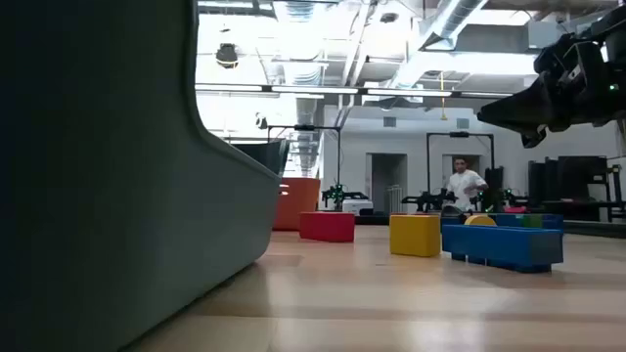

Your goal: Sort blocks

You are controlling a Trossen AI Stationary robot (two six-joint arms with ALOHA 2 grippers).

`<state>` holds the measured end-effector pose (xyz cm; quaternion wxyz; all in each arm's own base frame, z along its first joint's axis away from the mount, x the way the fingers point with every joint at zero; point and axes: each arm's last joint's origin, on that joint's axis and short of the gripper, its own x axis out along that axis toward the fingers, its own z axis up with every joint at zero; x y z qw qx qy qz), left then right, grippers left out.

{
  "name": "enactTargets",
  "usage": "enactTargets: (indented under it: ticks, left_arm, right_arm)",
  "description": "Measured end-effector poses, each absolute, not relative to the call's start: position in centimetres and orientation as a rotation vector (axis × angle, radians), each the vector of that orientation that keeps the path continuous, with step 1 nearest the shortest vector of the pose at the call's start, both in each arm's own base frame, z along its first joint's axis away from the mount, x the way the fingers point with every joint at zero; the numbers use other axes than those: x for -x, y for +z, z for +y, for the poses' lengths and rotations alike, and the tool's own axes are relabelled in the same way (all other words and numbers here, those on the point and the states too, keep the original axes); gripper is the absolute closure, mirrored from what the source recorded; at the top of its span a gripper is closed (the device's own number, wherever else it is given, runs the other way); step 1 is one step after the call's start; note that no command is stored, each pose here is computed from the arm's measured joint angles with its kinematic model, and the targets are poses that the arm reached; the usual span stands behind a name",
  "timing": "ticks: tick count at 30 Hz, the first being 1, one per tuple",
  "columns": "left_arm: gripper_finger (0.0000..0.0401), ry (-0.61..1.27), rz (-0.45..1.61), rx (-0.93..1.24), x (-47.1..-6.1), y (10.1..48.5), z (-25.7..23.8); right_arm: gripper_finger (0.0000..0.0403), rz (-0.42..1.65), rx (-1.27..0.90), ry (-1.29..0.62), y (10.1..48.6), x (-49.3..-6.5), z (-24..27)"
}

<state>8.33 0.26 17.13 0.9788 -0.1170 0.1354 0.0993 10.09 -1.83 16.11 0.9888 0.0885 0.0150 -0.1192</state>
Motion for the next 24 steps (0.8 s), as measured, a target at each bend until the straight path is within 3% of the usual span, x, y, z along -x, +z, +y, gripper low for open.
enactTargets:
  ticks: [24]
  left_arm:
    - [0.0401, 0.200, 0.272, 0.236, -8.33, 17.13, 0.26]
  right_arm:
    - [0.0326, 0.030, -0.177, -0.240, 16.11, -10.09, -1.83]
